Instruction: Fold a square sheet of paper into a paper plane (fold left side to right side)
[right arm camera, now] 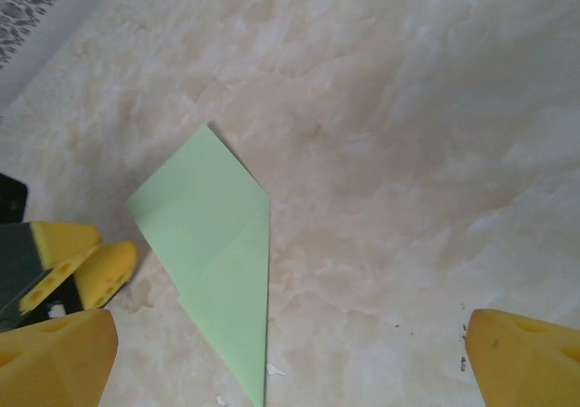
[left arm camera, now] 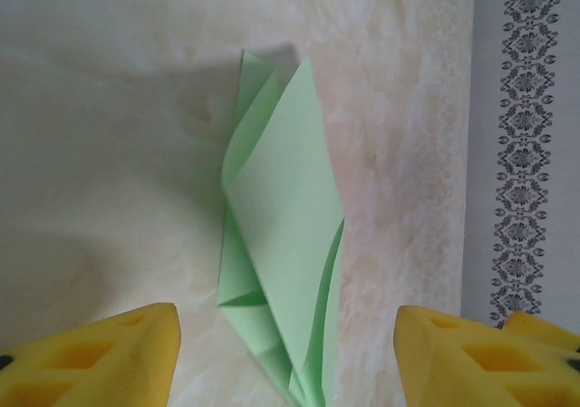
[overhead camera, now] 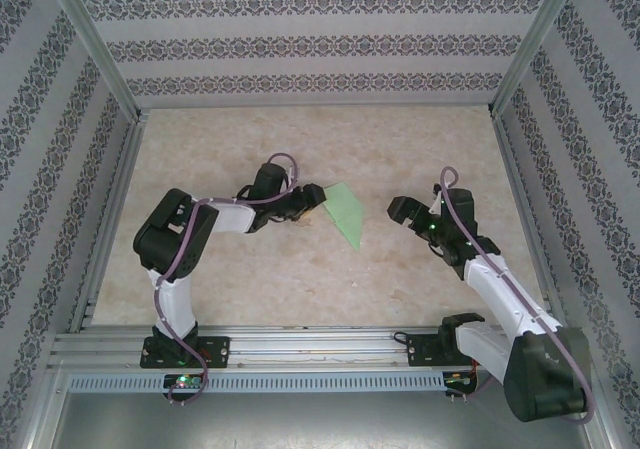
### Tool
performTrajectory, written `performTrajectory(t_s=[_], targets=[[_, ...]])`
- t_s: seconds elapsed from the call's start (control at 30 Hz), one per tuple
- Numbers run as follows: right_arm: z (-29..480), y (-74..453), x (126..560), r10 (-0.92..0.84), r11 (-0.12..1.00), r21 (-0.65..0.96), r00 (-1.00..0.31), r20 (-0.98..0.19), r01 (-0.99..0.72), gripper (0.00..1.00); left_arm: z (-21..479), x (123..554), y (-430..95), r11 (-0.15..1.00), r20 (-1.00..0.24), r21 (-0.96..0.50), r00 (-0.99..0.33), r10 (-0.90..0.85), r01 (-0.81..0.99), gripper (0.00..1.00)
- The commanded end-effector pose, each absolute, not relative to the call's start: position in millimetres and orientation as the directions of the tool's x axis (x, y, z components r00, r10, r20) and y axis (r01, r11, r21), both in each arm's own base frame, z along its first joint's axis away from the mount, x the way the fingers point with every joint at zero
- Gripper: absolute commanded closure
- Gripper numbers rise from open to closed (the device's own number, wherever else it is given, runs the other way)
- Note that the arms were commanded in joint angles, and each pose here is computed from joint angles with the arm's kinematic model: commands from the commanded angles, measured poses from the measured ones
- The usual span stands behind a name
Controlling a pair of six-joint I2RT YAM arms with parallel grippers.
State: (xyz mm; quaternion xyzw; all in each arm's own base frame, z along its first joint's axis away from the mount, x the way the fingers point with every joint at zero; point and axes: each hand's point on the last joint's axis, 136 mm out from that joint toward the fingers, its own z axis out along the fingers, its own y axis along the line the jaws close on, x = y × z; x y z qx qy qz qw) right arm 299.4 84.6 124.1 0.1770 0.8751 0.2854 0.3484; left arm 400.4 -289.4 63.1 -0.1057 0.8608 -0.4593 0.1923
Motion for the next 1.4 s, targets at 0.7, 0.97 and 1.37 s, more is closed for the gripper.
performTrajectory(t_s=[0.7,0.97,1.37], targets=[[140.1,124.5,293.9,0.387,0.664,0.741,-0.802,-0.455,-0.1,0.3,79.5,414.4,-298.9,0.533,-0.3,-0.837,-0.919,-0.256,0.124,1.0],[147.8,157.2,305.8,0.274,0.62,0.738,-0.807,-0.522,-0.267,0.14,129.7,362.2,-269.9,0.427,-0.464,-0.822,-0.878,-0.117,0.377,1.0],[132.6,238.0,302.6,0.058,0.412,0.774,-0.834,-0.548,-0.48,0.11,164.4,311.2,-265.0,0.22,-0.571,-0.799,-0.821,0.012,0.559,1.0]])
